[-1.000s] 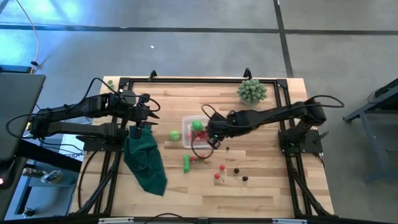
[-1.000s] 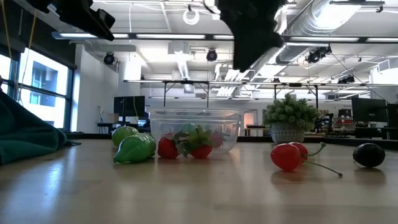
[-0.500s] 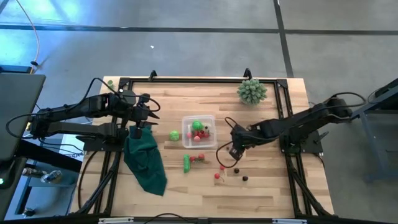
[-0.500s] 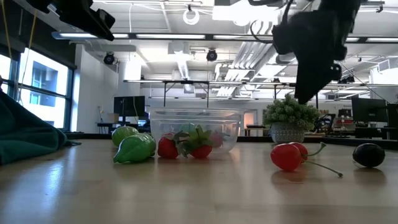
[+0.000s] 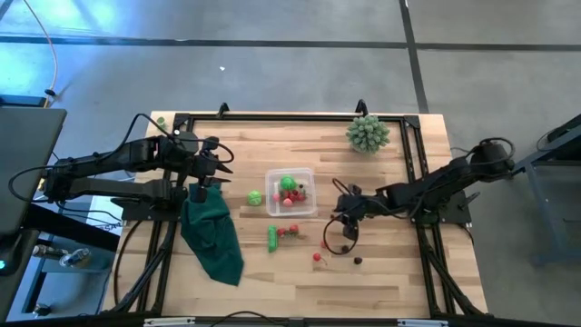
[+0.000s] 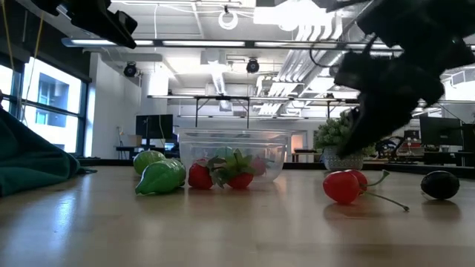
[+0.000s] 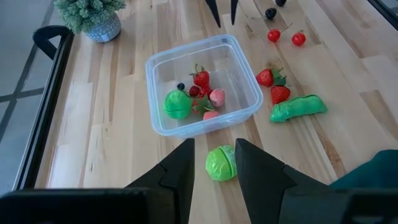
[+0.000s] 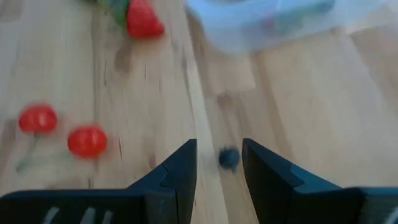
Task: Pick and placing Produce into tupperware
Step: Put the blueberry into the transparent bin, then put the blackberry into the transparent bin
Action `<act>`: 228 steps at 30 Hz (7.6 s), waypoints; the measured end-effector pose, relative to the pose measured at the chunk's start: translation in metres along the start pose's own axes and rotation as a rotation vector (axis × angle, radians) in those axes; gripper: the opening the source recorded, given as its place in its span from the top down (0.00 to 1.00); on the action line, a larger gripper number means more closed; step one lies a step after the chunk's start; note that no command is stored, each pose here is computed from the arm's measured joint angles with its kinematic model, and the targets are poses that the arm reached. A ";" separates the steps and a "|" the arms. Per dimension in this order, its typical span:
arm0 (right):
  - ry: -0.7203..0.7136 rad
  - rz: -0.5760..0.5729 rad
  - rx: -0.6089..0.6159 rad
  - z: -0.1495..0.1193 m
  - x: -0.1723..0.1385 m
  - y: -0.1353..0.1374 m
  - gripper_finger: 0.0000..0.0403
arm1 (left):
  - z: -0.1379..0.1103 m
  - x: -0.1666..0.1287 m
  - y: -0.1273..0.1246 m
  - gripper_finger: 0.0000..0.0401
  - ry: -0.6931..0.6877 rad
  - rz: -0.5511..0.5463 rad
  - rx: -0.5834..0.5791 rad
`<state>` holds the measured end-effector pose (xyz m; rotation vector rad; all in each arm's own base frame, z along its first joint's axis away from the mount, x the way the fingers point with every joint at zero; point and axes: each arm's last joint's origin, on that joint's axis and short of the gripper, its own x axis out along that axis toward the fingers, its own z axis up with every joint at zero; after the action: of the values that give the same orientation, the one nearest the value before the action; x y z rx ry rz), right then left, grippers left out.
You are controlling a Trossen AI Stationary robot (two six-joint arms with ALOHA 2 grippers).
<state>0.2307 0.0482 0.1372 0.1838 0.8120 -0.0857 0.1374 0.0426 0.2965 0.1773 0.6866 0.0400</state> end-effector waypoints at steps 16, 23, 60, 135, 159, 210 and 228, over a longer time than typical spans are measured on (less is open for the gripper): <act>0.000 -0.038 -0.161 -0.013 0.005 -0.006 0.71 | 0.000 0.000 0.000 0.74 0.000 0.000 0.000; 0.005 -0.025 -0.161 -0.014 0.009 -0.005 0.71 | 0.000 0.000 0.000 0.74 0.000 0.000 0.000; 0.008 -0.007 -0.120 -0.018 0.028 -0.008 0.73 | 0.000 0.000 0.000 0.74 0.000 0.000 0.000; 0.206 -0.128 0.049 0.154 0.079 -0.053 0.87 | 0.000 0.000 0.000 0.74 0.000 0.000 0.000; 0.070 -0.036 0.026 0.179 0.020 -0.033 0.71 | 0.000 0.000 0.000 0.74 0.000 0.000 0.000; 0.173 0.210 -0.214 -0.072 -0.041 0.101 0.71 | 0.000 0.000 0.000 0.74 0.000 0.000 0.000; 0.150 0.194 -0.192 -0.069 -0.042 0.105 0.51 | 0.000 0.000 0.000 0.74 0.000 0.000 0.000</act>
<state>0.1682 0.1652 0.1351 0.0872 0.9419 0.1906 0.1374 0.0426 0.2965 0.1772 0.6866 0.0400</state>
